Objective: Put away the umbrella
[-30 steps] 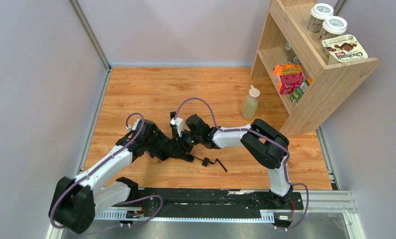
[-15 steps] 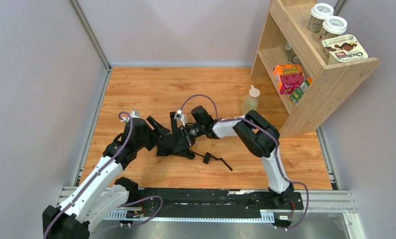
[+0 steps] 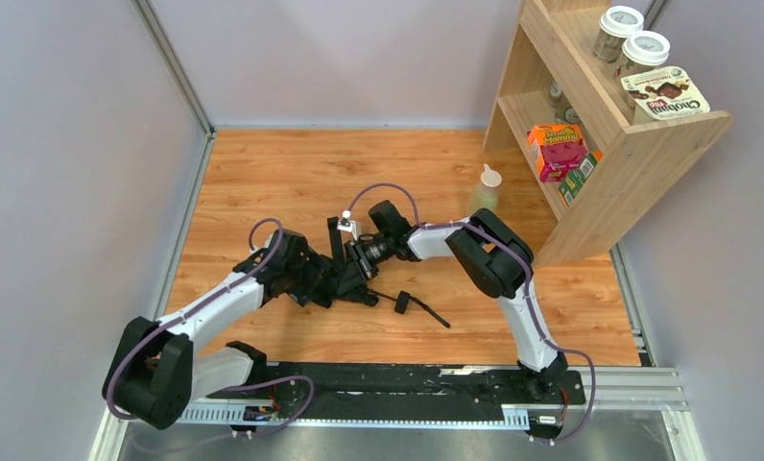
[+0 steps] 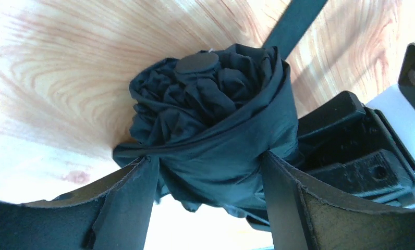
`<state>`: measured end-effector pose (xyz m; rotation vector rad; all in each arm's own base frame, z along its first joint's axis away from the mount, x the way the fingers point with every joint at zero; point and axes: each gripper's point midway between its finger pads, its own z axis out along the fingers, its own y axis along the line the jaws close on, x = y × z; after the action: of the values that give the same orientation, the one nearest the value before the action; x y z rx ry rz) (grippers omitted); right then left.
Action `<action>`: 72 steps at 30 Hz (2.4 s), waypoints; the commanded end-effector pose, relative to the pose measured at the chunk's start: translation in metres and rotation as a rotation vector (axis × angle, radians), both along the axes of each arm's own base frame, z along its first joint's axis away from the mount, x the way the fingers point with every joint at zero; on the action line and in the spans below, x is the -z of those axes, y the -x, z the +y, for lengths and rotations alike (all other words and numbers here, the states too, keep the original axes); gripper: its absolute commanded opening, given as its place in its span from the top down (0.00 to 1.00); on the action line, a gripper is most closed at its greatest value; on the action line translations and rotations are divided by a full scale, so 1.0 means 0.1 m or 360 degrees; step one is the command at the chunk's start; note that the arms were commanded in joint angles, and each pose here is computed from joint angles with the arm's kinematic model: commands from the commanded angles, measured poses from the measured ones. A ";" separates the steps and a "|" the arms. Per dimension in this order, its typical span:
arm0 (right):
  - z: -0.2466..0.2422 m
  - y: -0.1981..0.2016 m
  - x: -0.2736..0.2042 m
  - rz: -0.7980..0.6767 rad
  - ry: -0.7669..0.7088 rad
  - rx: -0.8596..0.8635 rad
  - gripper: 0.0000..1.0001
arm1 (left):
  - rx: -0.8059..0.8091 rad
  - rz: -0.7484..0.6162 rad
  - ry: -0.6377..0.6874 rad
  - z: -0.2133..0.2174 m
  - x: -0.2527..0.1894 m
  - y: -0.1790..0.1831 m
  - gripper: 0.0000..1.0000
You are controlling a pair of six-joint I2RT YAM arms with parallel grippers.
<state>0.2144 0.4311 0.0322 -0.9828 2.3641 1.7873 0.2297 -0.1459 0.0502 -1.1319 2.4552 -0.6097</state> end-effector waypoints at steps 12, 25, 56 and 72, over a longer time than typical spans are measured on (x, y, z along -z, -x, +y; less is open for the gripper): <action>-0.26 0.32 0.59 0.0425 0.0304 -0.0091 1.00 | -0.0275 0.0375 -0.0269 0.36 1.04 0.30 0.22; -0.24 0.24 0.61 0.0376 0.0347 -0.0047 1.00 | -0.0389 0.0219 -0.0052 0.28 0.55 0.27 0.20; -0.12 0.08 0.22 0.0071 0.0446 -0.0138 0.73 | -0.0199 0.0942 -0.0656 0.63 1.26 0.94 0.60; -0.66 -0.69 -0.75 -0.0946 0.0779 0.0366 0.00 | -0.0146 0.0992 -0.0635 0.52 1.28 0.91 0.64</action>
<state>0.2469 0.3778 0.0623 -1.0642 2.6730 0.9628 0.2727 -0.1926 0.0094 -1.3974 2.5078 -0.6225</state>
